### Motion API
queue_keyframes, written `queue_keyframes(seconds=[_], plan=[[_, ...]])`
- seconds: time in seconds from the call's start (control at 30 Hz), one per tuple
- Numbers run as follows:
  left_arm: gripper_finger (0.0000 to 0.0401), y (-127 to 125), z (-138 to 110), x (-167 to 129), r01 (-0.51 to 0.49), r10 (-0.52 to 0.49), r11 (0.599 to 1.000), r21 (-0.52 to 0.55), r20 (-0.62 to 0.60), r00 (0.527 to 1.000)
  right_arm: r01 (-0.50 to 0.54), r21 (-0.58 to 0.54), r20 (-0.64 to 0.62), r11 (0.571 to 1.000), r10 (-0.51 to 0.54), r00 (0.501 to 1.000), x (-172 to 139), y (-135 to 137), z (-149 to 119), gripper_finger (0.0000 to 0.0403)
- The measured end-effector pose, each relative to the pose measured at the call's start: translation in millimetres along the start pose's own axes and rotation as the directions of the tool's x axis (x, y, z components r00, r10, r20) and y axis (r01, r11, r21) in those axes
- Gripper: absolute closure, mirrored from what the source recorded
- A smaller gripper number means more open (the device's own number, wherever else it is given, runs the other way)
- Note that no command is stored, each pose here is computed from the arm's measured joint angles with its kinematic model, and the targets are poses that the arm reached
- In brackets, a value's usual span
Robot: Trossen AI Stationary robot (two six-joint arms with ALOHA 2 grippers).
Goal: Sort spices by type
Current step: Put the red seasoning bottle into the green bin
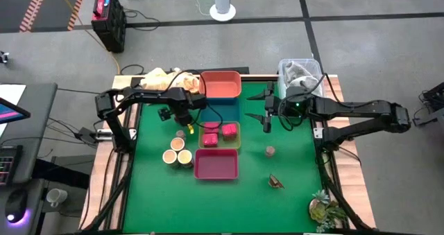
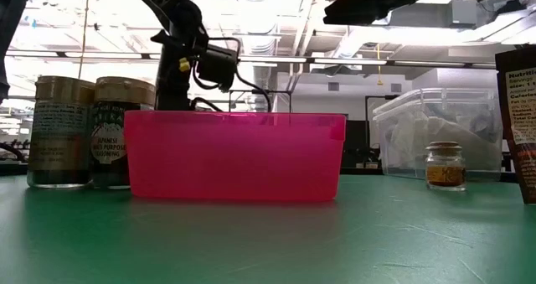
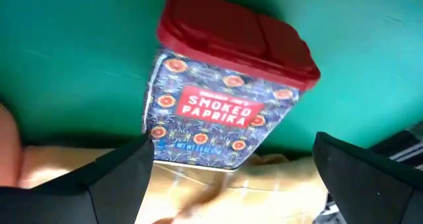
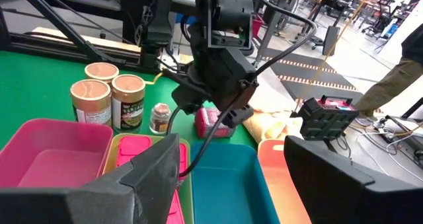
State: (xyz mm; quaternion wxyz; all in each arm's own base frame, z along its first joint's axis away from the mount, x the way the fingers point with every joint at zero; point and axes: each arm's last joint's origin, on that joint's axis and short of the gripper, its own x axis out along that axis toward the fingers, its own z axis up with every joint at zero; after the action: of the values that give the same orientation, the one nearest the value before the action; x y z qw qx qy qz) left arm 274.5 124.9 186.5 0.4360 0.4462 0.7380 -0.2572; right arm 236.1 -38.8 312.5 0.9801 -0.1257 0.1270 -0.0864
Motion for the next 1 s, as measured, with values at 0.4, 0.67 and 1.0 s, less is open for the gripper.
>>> queue_keyframes(seconds=[0.4, 0.67, 1.0], plan=[[0.0008, 0.3, 7.7, -5.0, -0.03, 0.032, 0.997, 0.067, -0.033, 0.999, 0.0, -0.003, 0.002, 1.0, 0.0, 1.0, 0.0, 0.0, 0.2, 0.0104], [0.0008, -2.3, 13.0, -14.6, -0.065, 0.071, 0.994, 0.085, -0.071, 0.995, 0.0, -0.003, 0.001, 1.0, 0.0, 1.0, 0.0, 0.0, 0.0, 0.0104], [0.0008, 1.0, 15.8, -21.0, -0.136, 0.128, 0.975, 0.173, 0.06, 0.99, -0.006, 0.003, 0.005, 1.0, 0.006, 1.0, -0.1, 1.5, 0.8, 0.0104]])
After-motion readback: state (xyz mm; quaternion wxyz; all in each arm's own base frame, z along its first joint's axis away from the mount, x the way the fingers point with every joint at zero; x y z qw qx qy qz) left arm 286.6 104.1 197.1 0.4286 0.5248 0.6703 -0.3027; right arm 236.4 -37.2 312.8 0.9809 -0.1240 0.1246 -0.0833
